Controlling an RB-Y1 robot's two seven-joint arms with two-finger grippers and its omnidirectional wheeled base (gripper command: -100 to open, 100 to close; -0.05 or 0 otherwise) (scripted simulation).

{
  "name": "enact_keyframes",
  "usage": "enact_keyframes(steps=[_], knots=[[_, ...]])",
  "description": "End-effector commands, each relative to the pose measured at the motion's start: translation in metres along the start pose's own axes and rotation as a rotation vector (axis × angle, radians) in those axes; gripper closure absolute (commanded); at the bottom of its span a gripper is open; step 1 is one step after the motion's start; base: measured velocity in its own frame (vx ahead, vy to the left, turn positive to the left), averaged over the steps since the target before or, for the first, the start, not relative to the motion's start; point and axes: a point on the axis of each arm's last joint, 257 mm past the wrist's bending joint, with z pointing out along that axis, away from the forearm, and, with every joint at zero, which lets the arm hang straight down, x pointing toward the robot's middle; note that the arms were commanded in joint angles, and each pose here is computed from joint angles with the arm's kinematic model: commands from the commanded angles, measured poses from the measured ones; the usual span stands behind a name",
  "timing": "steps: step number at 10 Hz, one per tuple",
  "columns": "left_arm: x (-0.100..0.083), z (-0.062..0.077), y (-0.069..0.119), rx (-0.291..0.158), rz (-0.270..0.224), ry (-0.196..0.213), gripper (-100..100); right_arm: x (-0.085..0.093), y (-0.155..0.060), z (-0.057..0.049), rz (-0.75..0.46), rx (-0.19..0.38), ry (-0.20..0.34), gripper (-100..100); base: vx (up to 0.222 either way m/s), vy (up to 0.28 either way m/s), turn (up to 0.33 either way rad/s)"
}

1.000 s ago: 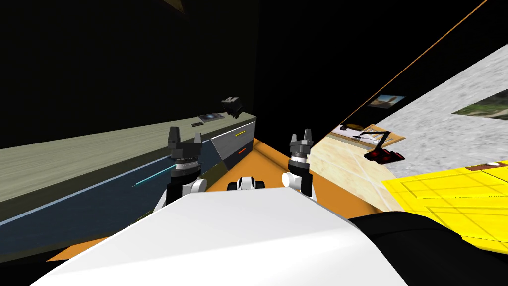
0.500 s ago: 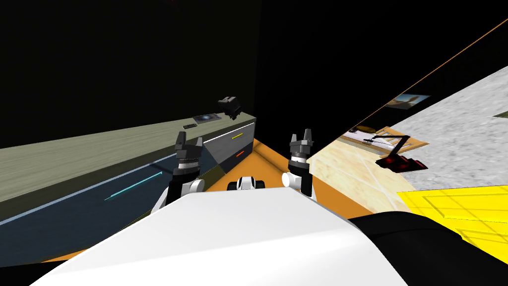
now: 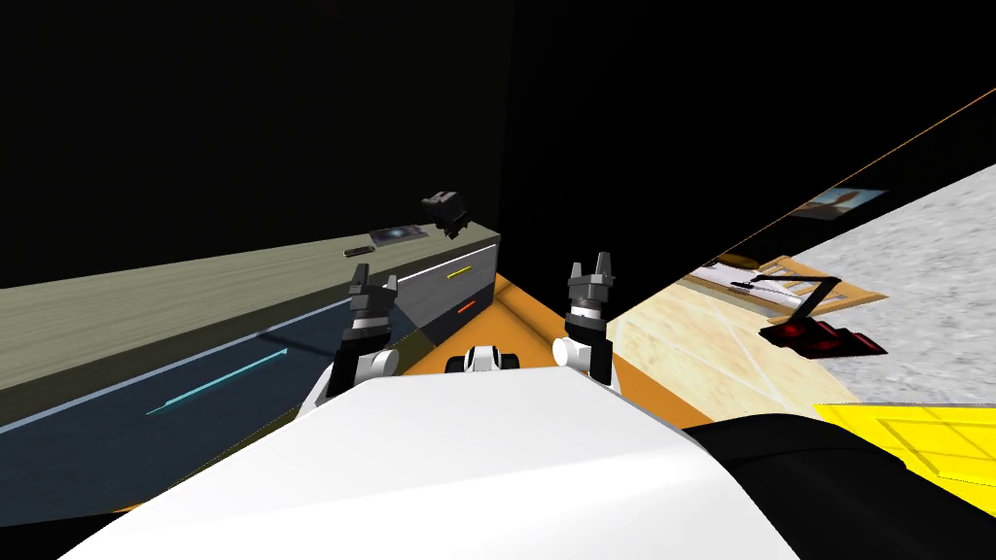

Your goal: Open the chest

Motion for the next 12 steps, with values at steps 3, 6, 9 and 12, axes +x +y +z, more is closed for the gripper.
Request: enact_keyframes(steps=[3,6,9,12], knots=[[-0.034,-0.008,0.043,-0.103,-0.014,-0.064,-100,0.0,0.0,0.0,0.0,0.0,0.0,0,0.144,-0.14,0.097],[-0.052,-0.014,0.065,-0.153,-0.026,-0.105,-100,0.0,0.0,0.0,0.0,0.0,0.0,0,0.124,-0.129,0.067],[-0.079,-0.026,0.095,-0.222,-0.052,-0.174,-100,0.0,0.0,0.0,0.0,0.0,0.0,0,0.144,-0.147,0.096],[-0.1,-0.039,0.119,-0.277,-0.077,-0.236,-100,0.0,0.0,0.0,0.0,0.0,0.0,0,0.142,-0.165,0.078]])
